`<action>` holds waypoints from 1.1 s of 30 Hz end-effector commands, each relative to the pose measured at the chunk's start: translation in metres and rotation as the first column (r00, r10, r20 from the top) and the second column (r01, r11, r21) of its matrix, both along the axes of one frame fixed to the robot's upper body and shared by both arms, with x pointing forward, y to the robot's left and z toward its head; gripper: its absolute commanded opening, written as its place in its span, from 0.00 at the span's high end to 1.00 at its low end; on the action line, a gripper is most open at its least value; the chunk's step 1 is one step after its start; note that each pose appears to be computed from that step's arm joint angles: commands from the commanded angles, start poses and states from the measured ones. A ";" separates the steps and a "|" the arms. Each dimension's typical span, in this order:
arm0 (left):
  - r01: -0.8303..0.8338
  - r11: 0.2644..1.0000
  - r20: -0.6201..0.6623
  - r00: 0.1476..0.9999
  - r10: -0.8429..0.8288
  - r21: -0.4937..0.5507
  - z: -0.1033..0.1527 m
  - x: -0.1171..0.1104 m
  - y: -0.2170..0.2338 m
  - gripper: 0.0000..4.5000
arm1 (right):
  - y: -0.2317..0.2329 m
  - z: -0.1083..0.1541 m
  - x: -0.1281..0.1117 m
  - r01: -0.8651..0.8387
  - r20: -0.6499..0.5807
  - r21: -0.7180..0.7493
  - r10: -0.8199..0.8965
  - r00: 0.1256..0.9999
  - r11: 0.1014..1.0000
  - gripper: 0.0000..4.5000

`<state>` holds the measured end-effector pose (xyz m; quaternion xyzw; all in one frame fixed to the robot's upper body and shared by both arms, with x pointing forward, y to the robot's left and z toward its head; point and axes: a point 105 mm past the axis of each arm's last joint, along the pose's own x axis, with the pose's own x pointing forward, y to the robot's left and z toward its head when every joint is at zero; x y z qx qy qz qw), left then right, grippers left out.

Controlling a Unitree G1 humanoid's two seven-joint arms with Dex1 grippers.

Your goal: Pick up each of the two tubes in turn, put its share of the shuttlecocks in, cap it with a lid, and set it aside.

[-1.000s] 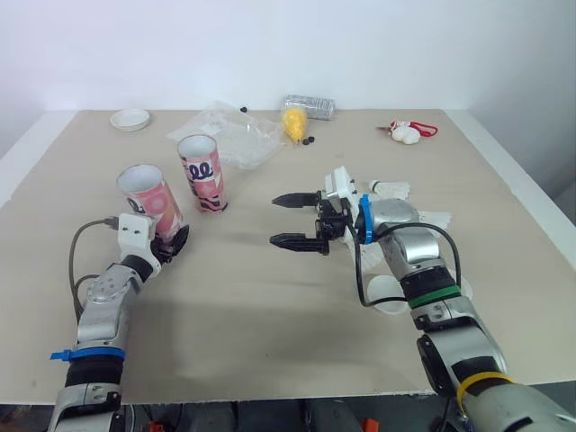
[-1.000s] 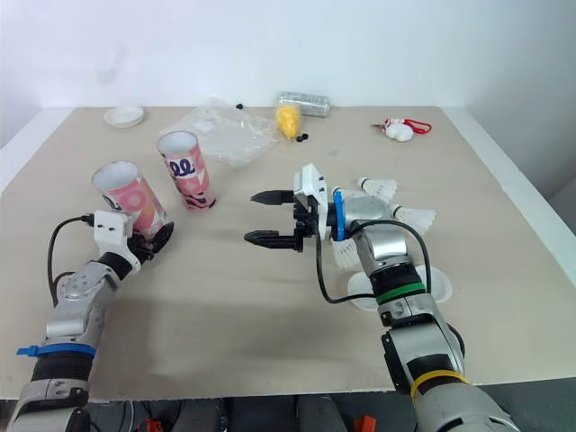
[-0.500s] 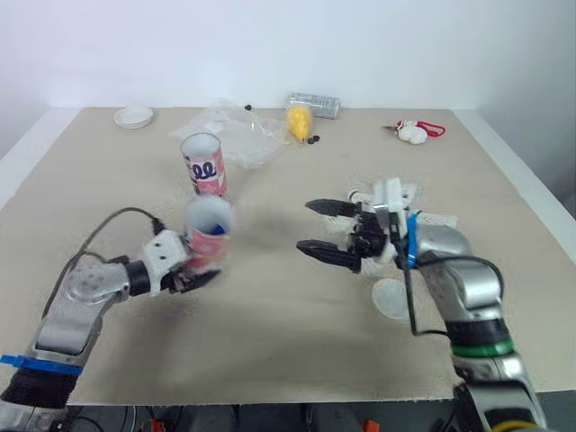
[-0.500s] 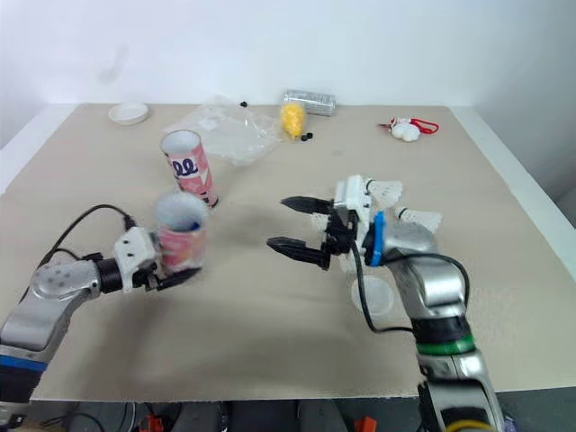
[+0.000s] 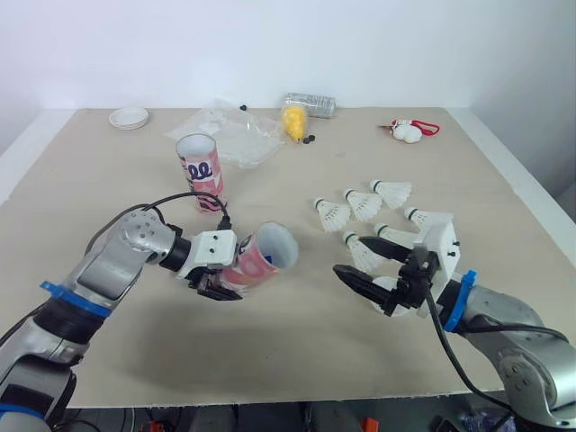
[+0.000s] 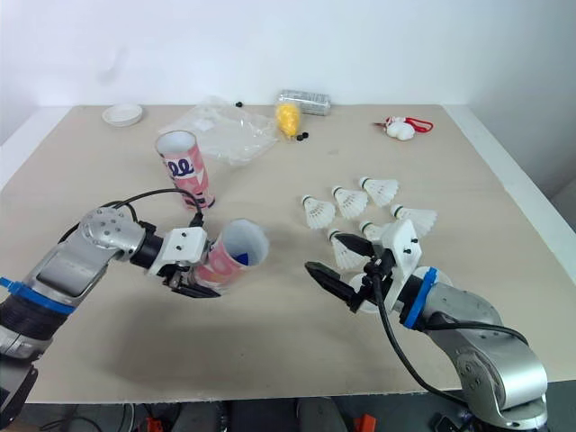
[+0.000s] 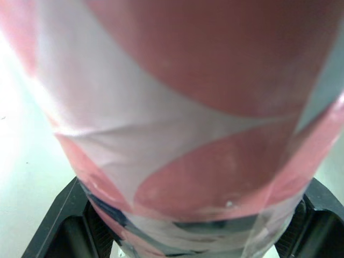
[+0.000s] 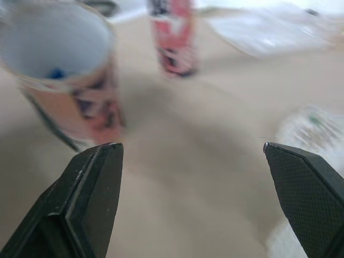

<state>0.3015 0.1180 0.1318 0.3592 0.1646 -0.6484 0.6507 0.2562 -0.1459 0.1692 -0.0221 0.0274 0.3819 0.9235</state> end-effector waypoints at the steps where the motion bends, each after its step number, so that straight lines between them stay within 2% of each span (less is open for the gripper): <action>1: 0.019 1.000 0.019 1.000 -0.019 0.009 0.005 0.004 -0.008 0.32 | 0.001 0.003 -0.004 0.069 0.000 0.029 -0.069 0.998 0.997 0.00; 8: 0.059 0.998 0.033 0.998 -0.059 -0.012 0.002 -0.002 -0.025 0.32 | 0.002 -0.014 -0.021 0.071 -0.128 0.031 -0.066 0.990 0.997 0.00; 12: 0.071 0.997 0.033 0.997 -0.070 -0.026 0.003 -0.005 -0.030 0.32 | -0.004 -0.022 -0.019 0.120 -0.156 0.015 -0.116 0.981 0.993 0.00; 20: 0.055 0.998 0.035 0.998 -0.056 0.034 0.001 -0.004 -0.028 0.32 | -0.017 -0.032 0.004 0.228 -0.149 -0.047 -0.233 0.961 0.973 0.00; 28: -0.036 0.998 0.019 0.999 0.037 -0.052 0.010 0.002 -0.045 0.32 | -0.010 -0.033 0.026 0.243 -0.151 -0.023 -0.244 0.958 0.970 0.00; 33: -0.049 0.997 0.023 0.998 0.050 -0.068 0.011 0.001 -0.051 0.32 | -0.009 -0.036 0.034 0.263 -0.152 -0.027 -0.264 0.953 0.965 0.00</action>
